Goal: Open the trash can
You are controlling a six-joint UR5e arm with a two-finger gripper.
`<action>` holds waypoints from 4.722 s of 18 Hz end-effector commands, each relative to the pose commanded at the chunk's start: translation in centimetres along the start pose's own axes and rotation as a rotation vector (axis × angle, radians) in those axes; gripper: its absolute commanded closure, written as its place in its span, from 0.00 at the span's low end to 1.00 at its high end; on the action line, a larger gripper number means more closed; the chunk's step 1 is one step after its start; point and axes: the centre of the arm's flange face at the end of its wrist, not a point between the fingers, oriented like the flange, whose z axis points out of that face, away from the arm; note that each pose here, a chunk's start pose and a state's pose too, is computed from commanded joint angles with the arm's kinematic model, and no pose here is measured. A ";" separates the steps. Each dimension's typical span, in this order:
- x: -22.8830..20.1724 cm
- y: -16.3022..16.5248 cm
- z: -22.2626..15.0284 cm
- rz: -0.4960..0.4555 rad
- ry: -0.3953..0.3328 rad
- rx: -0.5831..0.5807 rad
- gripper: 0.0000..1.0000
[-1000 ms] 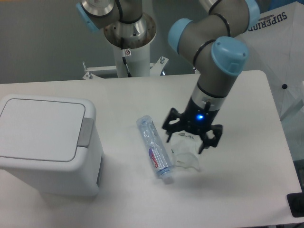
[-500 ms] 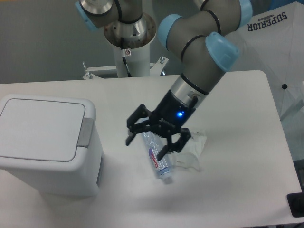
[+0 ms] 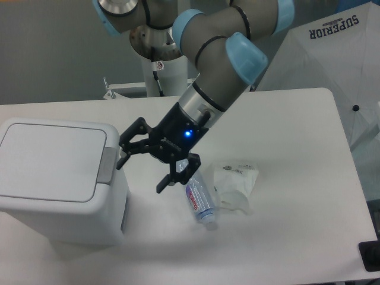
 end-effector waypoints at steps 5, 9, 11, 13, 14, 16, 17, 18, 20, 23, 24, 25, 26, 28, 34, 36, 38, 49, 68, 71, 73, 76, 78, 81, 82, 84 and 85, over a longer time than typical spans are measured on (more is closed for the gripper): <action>0.0 0.1 0.2 0.001 0.002 -0.003 0.00; -0.2 -0.1 0.3 0.009 -0.002 0.004 0.00; -0.3 -0.2 0.3 0.013 -0.006 0.010 0.00; -0.4 -0.2 0.3 0.012 -0.005 0.009 0.00; -0.5 -0.1 0.4 0.010 -0.004 0.007 0.00; -0.6 -0.2 0.5 0.015 -0.006 0.010 0.00; -0.7 -0.1 0.5 0.014 -0.005 0.009 0.00; -0.7 -0.1 0.5 0.014 -0.005 0.009 0.00; -0.6 -0.1 0.6 0.015 -0.004 0.008 0.00; -1.0 -0.1 0.7 0.010 -0.005 0.006 0.00; -0.9 0.0 0.9 0.010 -0.004 0.004 0.00; -1.0 0.0 0.8 0.009 -0.004 0.005 0.00; -1.0 0.0 0.8 0.009 -0.004 0.005 0.00; -1.0 0.0 0.9 0.009 -0.003 0.003 0.00; -1.0 0.0 0.9 0.009 -0.003 0.003 0.00; -1.1 0.1 0.9 0.007 -0.003 0.003 0.00; -1.1 0.0 1.0 0.006 -0.003 0.002 0.00; -4.4 0.1 -3.2 -0.034 -0.053 0.056 0.00; -22.0 6.5 -17.6 0.183 -0.484 -0.130 0.00; -24.3 7.6 -17.6 0.261 -0.571 -0.329 0.00; -25.0 8.4 -16.9 0.331 -0.600 -0.463 0.00; -25.9 8.5 -16.3 0.360 -0.631 -0.542 0.00; -25.9 8.6 -16.3 0.363 -0.647 -0.560 0.00; -25.3 8.5 -15.7 0.384 -0.637 -0.569 0.00; -24.9 8.1 -15.1 0.401 -0.631 -0.574 0.00; -24.6 8.1 -14.6 0.434 -0.618 -0.588 0.00; -24.5 8.3 -14.5 0.439 -0.614 -0.593 0.00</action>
